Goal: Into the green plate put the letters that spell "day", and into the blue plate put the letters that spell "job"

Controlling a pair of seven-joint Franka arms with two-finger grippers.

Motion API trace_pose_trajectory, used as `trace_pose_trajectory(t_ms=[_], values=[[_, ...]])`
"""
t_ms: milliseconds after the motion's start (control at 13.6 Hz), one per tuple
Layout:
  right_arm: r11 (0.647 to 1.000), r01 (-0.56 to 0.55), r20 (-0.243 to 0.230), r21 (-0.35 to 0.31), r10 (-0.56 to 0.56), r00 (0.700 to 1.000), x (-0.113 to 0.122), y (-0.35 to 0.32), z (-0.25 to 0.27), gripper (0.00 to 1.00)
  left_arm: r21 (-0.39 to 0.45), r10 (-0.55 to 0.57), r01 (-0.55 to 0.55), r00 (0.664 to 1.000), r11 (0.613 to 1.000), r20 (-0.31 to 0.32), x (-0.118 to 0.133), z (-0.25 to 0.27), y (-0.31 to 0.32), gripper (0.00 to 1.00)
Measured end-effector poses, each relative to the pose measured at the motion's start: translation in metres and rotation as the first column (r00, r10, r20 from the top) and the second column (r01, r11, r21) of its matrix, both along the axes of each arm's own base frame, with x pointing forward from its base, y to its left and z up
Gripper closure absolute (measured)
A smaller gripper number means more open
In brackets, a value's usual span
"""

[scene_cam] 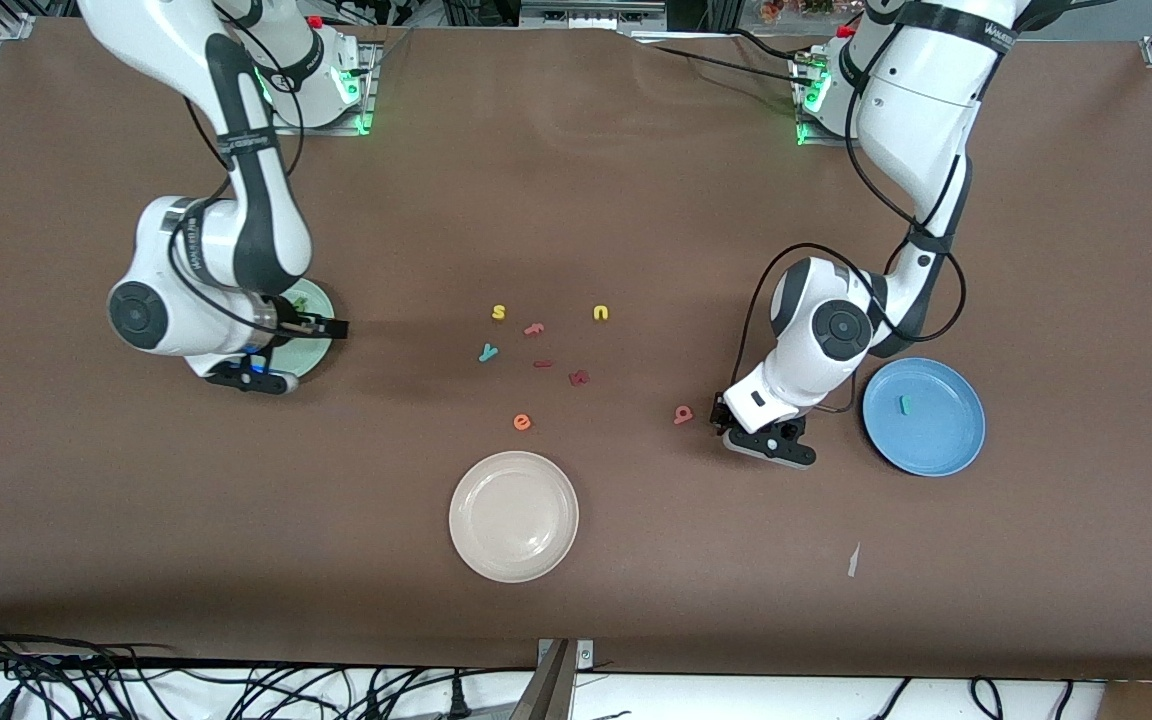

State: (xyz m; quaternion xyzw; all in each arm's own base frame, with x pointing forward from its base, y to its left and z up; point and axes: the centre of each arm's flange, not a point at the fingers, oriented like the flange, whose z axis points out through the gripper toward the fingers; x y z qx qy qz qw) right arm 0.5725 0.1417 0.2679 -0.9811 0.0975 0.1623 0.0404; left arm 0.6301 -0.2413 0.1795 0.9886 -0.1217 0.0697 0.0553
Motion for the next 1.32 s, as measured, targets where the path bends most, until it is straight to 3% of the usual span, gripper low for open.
trace_pose_trajectory(t_ms=[367, 734, 1101, 1174, 1248, 1321], values=[[0.977, 0.195, 0.083, -0.091, -0.188, 0.979, 0.001, 0.109, -0.006, 0.0, 0.001, 0.01, -0.01, 1.0, 1.0, -0.016, -0.007, -0.01, -0.014, 0.35], [0.898, 0.419, 0.231, -0.132, -0.384, 0.894, -0.022, 0.191, -0.047, 0.01, 0.005, 0.016, -0.016, 1.0, 1.0, -0.014, -0.005, -0.009, -0.01, 0.47], [0.879, 0.465, 0.273, -0.106, -0.424, 0.863, -0.038, 0.223, -0.077, 0.03, 0.009, 0.02, -0.02, 1.0, 1.0, -0.014, -0.004, -0.01, -0.007, 0.5], [0.878, 0.467, 0.276, -0.105, -0.425, 0.862, -0.04, 0.227, -0.083, 0.03, 0.012, 0.023, -0.023, 1.0, 1.0, -0.014, -0.003, -0.01, -0.004, 0.58], [0.879, 0.465, 0.278, -0.107, -0.423, 0.862, -0.042, 0.228, -0.089, 0.1, 0.012, 0.024, -0.024, 1.0, 1.0, -0.014, -0.003, -0.01, -0.004, 0.58], [0.879, 0.465, 0.279, -0.108, -0.422, 0.863, -0.042, 0.229, -0.092, 0.22, 0.011, 0.024, -0.023, 1.0, 1.0, -0.013, -0.003, -0.01, -0.004, 0.65]])
